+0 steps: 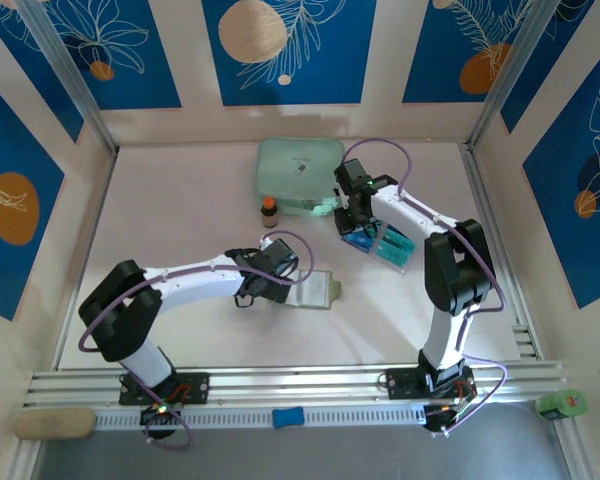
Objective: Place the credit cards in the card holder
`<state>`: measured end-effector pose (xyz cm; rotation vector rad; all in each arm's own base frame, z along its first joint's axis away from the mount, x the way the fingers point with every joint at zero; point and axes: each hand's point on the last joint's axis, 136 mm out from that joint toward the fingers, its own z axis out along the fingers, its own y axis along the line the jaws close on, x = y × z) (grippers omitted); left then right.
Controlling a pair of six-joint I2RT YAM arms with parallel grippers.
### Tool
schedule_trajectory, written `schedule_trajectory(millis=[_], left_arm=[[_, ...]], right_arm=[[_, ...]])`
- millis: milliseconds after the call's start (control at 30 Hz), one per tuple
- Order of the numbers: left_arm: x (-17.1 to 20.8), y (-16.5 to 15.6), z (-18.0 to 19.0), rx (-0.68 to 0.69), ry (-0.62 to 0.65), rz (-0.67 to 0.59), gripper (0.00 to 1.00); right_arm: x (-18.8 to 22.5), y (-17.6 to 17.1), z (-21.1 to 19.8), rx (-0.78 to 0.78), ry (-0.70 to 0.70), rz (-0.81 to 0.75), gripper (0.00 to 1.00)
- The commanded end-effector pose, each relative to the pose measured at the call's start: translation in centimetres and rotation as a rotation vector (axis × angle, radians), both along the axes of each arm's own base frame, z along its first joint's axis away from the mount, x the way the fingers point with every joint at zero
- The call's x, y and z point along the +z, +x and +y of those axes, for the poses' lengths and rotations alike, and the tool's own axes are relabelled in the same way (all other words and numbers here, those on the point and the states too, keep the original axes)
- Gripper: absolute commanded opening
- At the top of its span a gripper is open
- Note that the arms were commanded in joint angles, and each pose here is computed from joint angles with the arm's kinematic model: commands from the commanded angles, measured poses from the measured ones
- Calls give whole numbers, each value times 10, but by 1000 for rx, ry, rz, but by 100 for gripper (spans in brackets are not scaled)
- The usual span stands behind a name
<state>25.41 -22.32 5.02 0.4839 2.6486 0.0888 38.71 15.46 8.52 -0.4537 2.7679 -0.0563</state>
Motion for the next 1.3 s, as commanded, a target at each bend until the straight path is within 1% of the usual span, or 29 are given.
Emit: schedule_trajectory(millis=[0,233,500,633,833,1033,1100,1167,1267], left_arm=[[5,3,-6,1,-9,-9,100],[4,3,-7,0,-7,-5,100],[4,4,-8,-1,-8,-5,100],[4,5,-8,1,-11,-6,100],[4,4,-8,2,-14,-4,100],[6,6,-8,4,-17,-8,100],[6,6,-8,3,-19,-10,100],[6,6,-8,3,-18,-9,100],[7,7,-8,5,-19,-11,100]], right_arm=[[2,6,-10,13,-69,-7,43],[-9,8,-14,10,-99,-4,43],[-26,2,-17,18,-118,28,44],[-33,-5,-15,24,-113,46,42],[-30,-12,-9,35,-90,48,35],[-25,-14,-7,41,-82,42,22],[-23,-15,-5,43,-78,41,21],[-21,-15,-4,45,-74,36,16],[-16,-18,0,53,-73,30,13]])
